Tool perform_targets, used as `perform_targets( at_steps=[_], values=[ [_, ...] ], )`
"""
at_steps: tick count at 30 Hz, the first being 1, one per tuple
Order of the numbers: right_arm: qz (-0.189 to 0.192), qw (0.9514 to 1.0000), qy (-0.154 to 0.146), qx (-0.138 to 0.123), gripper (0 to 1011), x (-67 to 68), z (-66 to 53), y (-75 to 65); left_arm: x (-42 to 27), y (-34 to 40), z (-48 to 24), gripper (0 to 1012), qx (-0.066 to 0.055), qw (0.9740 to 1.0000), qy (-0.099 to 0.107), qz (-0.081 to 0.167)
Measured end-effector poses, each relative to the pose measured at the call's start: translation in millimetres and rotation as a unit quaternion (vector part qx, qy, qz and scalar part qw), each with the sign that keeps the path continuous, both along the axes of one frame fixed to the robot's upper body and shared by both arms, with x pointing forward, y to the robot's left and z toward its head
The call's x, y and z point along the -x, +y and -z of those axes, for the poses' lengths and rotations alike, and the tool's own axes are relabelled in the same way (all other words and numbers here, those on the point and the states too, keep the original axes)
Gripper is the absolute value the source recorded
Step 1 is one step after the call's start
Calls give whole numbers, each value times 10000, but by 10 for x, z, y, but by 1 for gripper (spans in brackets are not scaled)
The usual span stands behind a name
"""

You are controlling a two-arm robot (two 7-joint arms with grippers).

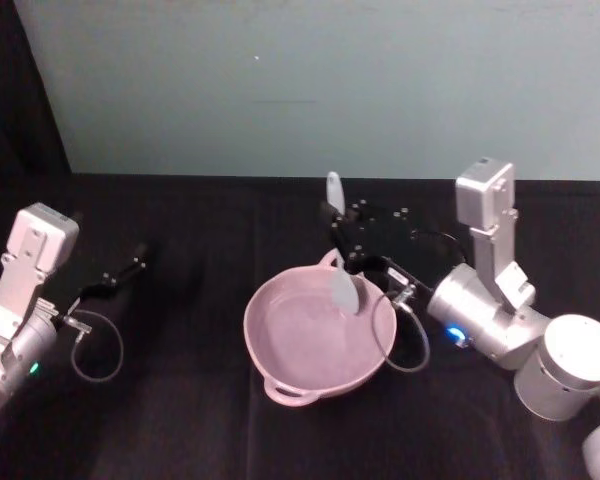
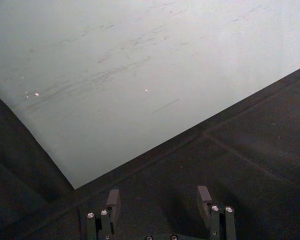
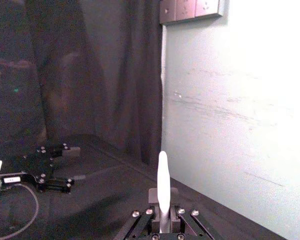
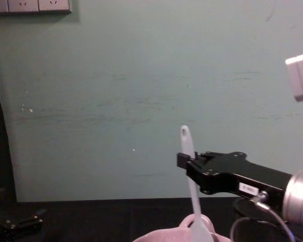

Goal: Use the one hand to pick up the spoon and stir the clear water in the bowl.

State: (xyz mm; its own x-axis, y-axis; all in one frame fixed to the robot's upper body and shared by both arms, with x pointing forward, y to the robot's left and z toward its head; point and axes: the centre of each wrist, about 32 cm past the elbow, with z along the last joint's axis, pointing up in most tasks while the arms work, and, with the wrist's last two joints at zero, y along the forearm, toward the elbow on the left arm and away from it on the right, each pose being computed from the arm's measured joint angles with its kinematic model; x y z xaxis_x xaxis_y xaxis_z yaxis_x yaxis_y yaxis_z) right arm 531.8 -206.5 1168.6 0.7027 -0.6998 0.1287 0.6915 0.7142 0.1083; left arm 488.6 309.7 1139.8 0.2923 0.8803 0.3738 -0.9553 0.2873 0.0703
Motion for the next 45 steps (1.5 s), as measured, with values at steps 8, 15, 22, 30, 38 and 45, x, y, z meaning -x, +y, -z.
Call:
perform_targets(
  at_steps=[8,15,22,30,38,45],
  values=[
    [55,10000,62,27,111,173,23,-125,0,0,0,1005,0,10000,0,0],
    [-297,9995,104,-12,111,324,57,-24,0,0,0,1005,0,10000,0,0],
    [-661,9976,161,-126,111,310,126,170,0,0,0,1005,0,10000,0,0],
    [-859,9958,216,-235,111,103,169,375,0,0,0,1005,0,10000,0,0],
    [-726,9969,164,-240,111,-76,169,394,0,0,0,1005,0,10000,0,0],
    [-414,9988,131,-214,111,-142,172,268,0,0,0,1005,0,10000,0,0]
  ],
)
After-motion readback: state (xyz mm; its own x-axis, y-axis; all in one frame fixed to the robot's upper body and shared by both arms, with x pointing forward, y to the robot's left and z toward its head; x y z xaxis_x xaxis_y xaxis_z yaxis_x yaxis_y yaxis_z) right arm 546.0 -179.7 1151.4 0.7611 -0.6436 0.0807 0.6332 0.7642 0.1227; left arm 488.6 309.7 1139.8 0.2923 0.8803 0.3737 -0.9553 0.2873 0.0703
